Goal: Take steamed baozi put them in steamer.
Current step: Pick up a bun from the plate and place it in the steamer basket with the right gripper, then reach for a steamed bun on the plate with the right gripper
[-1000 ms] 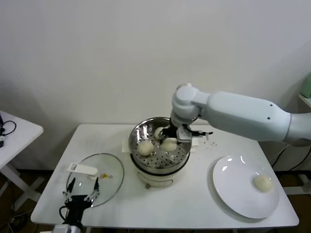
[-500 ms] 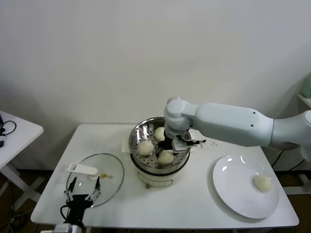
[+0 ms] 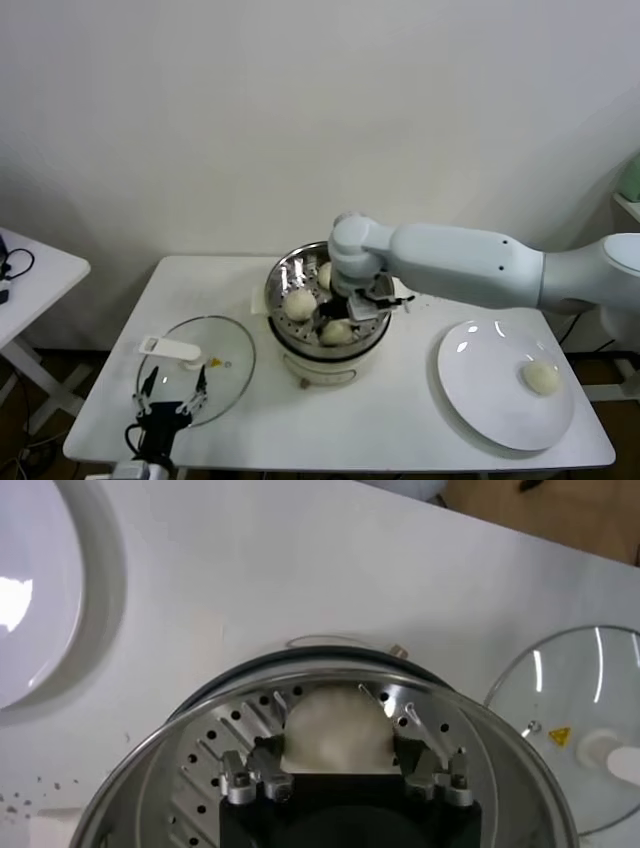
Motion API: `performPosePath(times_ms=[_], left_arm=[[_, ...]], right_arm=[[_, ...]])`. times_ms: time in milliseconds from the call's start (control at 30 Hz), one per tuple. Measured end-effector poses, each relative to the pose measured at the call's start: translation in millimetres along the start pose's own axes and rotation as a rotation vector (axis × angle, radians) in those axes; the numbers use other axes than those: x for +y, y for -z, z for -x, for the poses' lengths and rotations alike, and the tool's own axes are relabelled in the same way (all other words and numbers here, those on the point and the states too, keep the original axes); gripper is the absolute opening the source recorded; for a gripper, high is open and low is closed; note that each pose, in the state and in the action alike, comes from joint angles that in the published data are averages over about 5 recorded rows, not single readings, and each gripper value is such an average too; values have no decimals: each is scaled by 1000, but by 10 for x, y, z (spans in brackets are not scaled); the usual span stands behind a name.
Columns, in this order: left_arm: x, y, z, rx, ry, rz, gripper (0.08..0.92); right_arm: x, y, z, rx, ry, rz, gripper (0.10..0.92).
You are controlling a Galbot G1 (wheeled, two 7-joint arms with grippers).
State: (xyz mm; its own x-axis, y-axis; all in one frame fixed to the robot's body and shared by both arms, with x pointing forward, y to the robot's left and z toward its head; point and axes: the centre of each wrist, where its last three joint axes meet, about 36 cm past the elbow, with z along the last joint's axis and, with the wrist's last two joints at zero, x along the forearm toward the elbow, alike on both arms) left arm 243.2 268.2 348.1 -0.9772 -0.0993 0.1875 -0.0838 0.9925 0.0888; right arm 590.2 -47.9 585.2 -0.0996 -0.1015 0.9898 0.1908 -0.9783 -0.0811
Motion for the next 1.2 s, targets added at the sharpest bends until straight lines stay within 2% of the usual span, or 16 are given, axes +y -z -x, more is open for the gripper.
performPosePath(times_ms=[133, 367, 667, 867, 1033, 1200], left_arm=[[-17, 8, 16, -2, -2, 0, 823], [-20, 5, 12, -1, -2, 1, 823], [-40, 12, 9, -2, -6, 4, 823], [-38, 23, 10, -7, 0, 10, 823], [-7, 11, -8, -8, 6, 13, 823], [34, 28, -16, -19, 1, 14, 823]], right_arm=[[-11, 5, 15, -2, -2, -2, 726], [-9, -14, -13, 3, -6, -8, 817], [61, -102, -204, 18, -10, -3, 823], [141, -173, -483, 52, -21, 14, 823], [325, -206, -809, 96, -37, 74, 823], [773, -218, -1099, 139, -51, 269, 823]])
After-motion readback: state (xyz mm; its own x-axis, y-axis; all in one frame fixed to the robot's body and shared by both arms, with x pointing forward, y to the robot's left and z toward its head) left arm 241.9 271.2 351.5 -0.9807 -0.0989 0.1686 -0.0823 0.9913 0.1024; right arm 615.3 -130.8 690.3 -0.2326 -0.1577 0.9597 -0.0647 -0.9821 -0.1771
